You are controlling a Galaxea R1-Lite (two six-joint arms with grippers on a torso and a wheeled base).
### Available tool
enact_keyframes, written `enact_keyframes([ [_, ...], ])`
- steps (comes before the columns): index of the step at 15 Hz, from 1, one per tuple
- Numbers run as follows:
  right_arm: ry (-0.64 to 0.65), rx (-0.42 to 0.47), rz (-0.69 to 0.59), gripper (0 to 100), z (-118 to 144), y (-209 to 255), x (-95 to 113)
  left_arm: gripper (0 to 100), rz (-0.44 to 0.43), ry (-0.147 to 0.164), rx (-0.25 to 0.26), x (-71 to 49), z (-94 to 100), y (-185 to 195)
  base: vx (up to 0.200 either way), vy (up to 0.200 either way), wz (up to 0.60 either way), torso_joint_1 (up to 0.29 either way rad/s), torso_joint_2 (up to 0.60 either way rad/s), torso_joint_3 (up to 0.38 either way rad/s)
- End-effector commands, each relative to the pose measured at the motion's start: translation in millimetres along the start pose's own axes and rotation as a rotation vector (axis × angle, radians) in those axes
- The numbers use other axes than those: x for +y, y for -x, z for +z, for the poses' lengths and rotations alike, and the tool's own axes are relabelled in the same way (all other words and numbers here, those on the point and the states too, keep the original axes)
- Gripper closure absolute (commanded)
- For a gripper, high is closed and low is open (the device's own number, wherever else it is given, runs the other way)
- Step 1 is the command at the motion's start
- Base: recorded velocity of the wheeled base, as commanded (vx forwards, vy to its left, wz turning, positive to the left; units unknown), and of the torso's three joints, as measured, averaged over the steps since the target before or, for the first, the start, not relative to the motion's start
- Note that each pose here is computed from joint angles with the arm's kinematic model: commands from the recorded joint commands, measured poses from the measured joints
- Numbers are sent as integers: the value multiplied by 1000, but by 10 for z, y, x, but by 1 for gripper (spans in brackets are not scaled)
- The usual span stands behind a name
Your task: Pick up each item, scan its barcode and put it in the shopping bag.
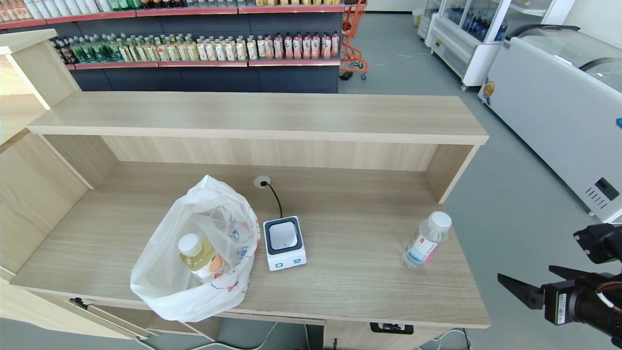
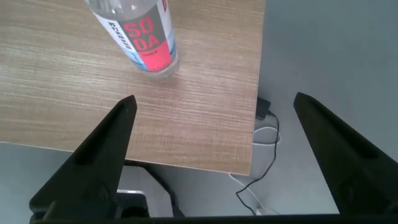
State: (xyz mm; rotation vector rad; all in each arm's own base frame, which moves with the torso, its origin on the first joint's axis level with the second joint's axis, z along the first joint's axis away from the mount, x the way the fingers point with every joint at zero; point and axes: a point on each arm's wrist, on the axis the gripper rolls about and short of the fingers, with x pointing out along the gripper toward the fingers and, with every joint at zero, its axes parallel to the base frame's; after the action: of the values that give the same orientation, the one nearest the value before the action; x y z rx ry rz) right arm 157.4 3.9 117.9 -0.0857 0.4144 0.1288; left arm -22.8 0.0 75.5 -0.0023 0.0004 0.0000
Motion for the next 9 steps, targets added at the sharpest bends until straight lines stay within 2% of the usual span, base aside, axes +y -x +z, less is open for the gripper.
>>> enact_keyframes([
  [1,-2,19,67,0,34,-116,98,0,0,1,0,0,0,0,0,0,0,0,0,0],
  [4,13,39,112,0,46,-239,181,0,0,1,0,0,0,0,0,0,0,0,0,0],
  [6,18,44,99,0,4,-384,176,0,0,1,0,0,0,0,0,0,0,0,0,0],
  [8,19,25,41,0,-20,-506,149,0,0,1,0,0,0,0,0,0,0,0,0,0],
  [9,21,26,-37,0,-52,-593,133,0,0,1,0,0,0,0,0,0,0,0,0,0],
])
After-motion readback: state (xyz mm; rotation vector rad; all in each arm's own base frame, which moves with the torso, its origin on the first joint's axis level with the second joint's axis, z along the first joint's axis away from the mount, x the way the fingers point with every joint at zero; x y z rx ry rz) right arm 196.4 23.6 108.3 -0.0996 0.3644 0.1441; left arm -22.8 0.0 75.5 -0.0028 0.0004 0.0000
